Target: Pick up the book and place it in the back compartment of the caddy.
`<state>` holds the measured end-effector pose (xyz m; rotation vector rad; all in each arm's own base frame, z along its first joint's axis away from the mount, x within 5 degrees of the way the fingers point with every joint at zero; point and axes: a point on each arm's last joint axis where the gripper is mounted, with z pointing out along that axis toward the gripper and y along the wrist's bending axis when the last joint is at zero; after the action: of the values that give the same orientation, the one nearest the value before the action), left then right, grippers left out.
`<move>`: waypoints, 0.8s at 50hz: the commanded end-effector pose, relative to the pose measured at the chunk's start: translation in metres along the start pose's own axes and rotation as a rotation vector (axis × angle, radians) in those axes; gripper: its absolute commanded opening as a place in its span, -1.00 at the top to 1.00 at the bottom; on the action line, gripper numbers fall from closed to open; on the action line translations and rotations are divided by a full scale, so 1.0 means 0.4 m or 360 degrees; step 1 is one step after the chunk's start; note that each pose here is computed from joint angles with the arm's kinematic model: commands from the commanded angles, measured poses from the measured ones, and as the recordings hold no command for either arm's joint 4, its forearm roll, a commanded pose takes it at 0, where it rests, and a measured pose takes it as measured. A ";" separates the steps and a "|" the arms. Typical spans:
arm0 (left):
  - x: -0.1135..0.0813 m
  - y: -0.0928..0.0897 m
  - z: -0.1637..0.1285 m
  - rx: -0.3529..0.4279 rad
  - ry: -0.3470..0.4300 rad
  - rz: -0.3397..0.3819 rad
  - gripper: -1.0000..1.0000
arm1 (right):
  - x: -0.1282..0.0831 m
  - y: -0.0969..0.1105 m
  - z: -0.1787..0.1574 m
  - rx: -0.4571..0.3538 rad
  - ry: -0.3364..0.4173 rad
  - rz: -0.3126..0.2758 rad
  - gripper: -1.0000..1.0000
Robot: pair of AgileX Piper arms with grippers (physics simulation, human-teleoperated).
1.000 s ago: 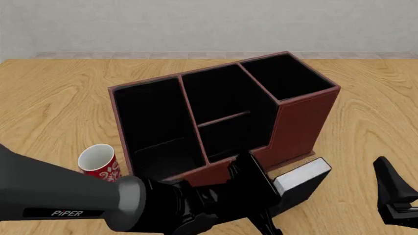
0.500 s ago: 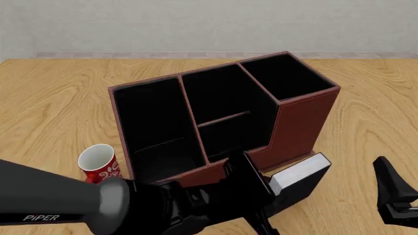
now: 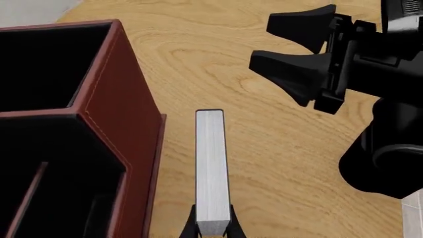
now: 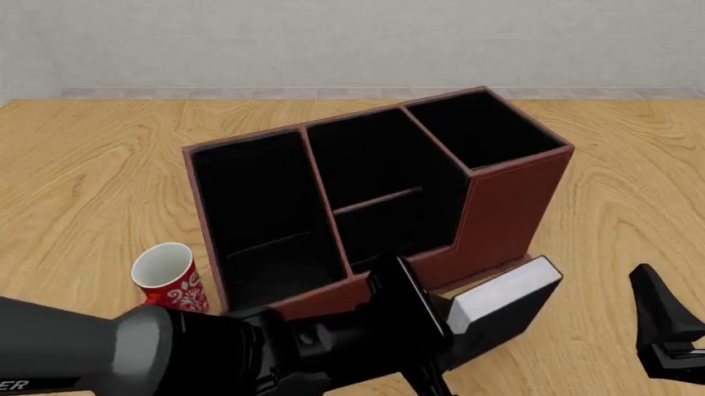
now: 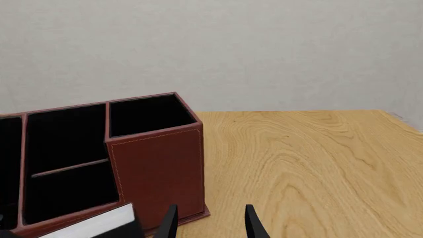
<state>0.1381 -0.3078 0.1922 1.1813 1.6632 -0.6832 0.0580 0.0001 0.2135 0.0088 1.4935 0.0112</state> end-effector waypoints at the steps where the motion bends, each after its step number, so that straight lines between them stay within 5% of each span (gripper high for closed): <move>1: -0.017 -0.004 -0.017 0.0008 -0.0022 0.0029 1.00 | 0.000 0.000 0.001 0.0000 0.0001 0.0001 -1.00; 7: -0.030 -0.001 -0.036 0.0004 -0.0031 -0.0039 1.00 | 0.000 0.000 0.000 0.0000 0.0000 0.0000 -1.00; 40: -0.074 0.020 -0.162 -0.0034 -0.0081 -0.0039 1.00 | 0.000 0.000 0.000 -0.0001 0.0000 -0.0001 -1.00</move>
<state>0.1263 -0.2751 0.2277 1.1278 1.6798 -0.7138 0.0581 0.0001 0.2135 0.0085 1.4936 0.0114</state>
